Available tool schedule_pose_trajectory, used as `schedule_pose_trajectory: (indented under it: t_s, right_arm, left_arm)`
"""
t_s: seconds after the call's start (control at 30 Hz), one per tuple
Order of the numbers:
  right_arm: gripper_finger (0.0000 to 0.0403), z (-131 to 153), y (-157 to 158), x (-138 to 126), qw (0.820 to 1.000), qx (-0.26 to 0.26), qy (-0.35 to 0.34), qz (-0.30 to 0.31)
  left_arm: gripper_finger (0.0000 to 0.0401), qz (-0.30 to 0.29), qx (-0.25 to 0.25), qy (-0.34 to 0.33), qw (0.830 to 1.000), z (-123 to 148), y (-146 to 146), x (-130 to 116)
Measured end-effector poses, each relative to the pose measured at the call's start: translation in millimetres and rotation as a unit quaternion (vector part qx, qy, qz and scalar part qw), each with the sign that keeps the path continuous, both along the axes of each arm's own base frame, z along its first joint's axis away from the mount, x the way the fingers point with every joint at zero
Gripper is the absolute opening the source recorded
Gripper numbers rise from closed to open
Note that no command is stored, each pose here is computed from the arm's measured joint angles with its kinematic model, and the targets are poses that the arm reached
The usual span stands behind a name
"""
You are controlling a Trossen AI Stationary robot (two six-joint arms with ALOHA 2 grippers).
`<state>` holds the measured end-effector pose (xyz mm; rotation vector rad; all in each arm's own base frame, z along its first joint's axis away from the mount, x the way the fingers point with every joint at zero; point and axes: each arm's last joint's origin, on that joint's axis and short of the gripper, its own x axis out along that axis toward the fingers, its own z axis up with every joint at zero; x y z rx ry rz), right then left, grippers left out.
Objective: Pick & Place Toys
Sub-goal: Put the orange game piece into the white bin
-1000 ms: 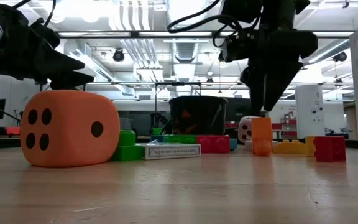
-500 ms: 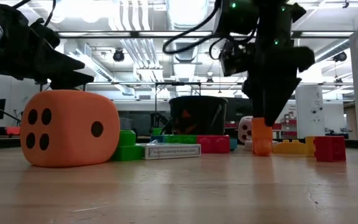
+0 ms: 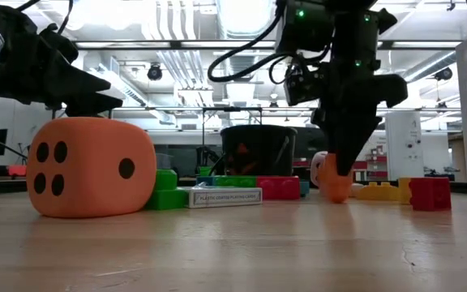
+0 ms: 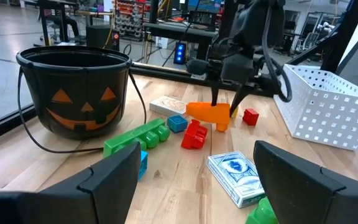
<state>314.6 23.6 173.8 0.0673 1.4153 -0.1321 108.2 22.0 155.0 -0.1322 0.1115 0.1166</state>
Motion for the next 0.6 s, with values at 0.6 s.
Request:
schedule_pose_trajectory:
  t_s: [0.6]
  right_arm:
    - [0.0119, 6, 18, -2, 0.999, 0.001, -0.019, 0.035]
  left_arm:
    - [0.0314, 0.0, 0.0, 0.0, 1.0, 0, 0, 0]
